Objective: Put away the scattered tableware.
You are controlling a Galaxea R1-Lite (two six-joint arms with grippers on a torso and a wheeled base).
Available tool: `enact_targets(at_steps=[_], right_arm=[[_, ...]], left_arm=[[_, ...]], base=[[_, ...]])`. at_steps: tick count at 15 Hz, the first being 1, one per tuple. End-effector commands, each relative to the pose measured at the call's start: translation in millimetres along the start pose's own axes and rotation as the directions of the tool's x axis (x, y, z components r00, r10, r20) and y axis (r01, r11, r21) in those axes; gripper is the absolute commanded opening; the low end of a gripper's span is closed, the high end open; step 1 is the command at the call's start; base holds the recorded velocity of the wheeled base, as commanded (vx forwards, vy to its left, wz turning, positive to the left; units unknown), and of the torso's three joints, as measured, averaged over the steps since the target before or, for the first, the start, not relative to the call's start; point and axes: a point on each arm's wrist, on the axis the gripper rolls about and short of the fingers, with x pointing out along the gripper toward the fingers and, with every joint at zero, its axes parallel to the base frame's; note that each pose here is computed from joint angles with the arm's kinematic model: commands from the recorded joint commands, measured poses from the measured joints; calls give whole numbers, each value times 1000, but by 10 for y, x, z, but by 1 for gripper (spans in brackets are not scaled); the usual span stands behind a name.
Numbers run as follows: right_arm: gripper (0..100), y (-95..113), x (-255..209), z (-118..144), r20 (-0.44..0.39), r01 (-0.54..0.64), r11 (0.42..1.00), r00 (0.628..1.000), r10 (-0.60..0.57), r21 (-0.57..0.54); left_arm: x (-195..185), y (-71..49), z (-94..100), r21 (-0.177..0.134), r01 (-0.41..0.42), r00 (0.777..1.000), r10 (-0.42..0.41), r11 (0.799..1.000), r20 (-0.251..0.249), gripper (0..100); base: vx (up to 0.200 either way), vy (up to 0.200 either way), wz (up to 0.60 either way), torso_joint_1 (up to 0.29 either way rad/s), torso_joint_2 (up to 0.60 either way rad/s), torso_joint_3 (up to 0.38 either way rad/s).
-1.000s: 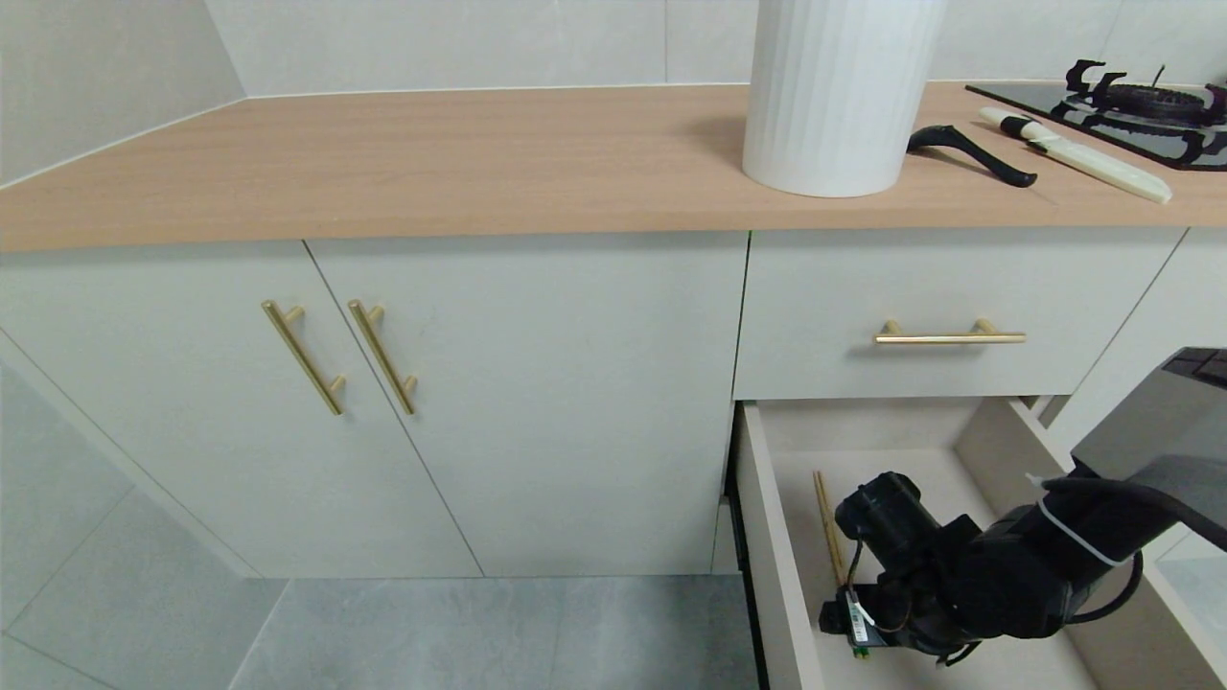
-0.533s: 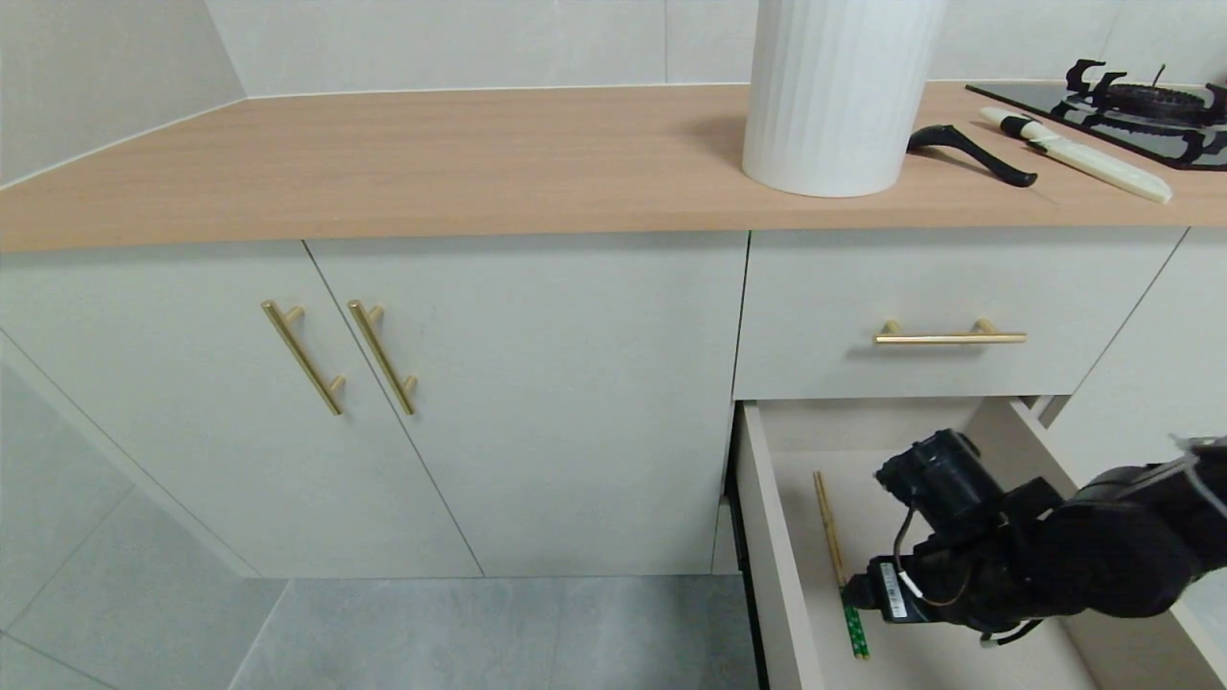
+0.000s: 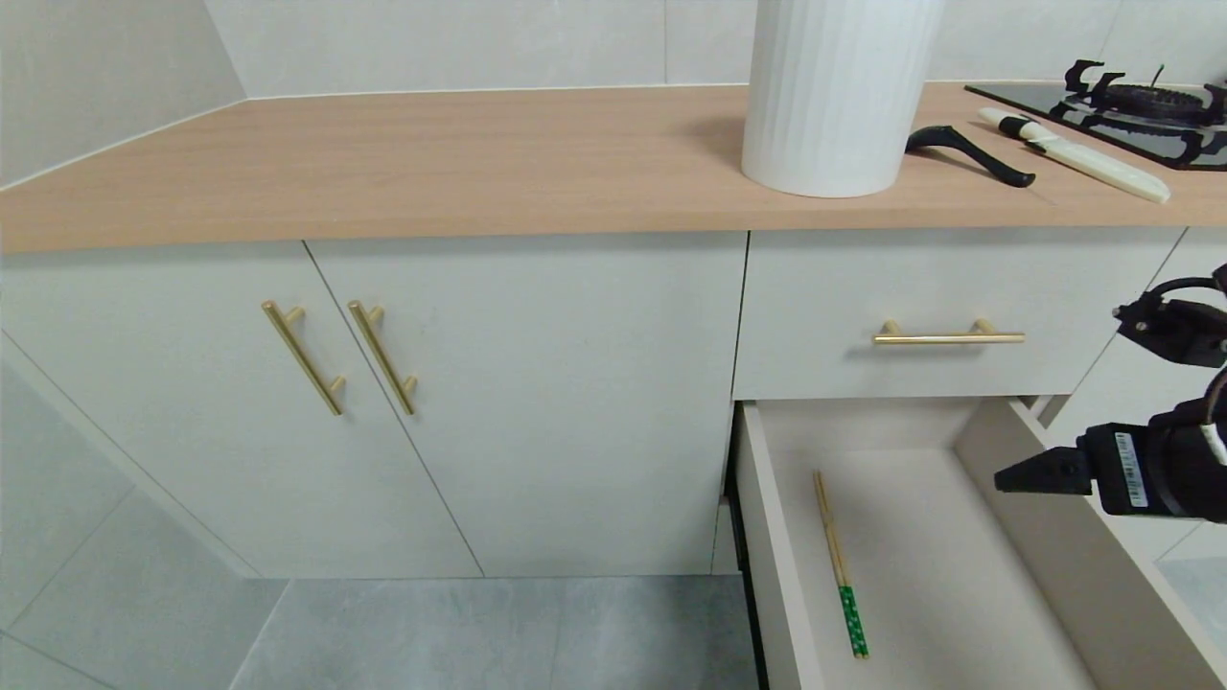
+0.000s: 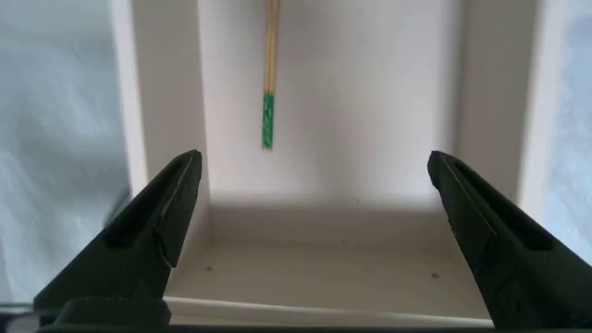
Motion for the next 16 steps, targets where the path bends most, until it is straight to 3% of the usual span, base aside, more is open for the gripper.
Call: enact_targets(at_steps=[1, 5, 9, 16], right_arm=[[100, -40, -171, 4, 60, -10, 1000, 998, 10, 4], [100, -59, -167, -51, 54, -8, 999, 998, 10, -42], [100, -59, -167, -51, 54, -8, 999, 998, 10, -42], [100, -60, -165, -54, 52, -7, 999, 999, 10, -42]], left_arm=[[1, 0, 0, 0, -1, 1000, 1, 1000, -1, 100], [1, 0, 0, 0, -1, 1000, 1, 1000, -1, 100], [1, 0, 0, 0, -1, 1000, 1, 1000, -1, 100], [1, 0, 0, 0, -1, 1000, 1, 1000, -1, 100]], base=[[0, 0, 0, 0, 0, 0], [0, 0, 0, 14, -29, -8], [0, 0, 0, 139, -204, -221], [0, 0, 0, 151, -552, -256]])
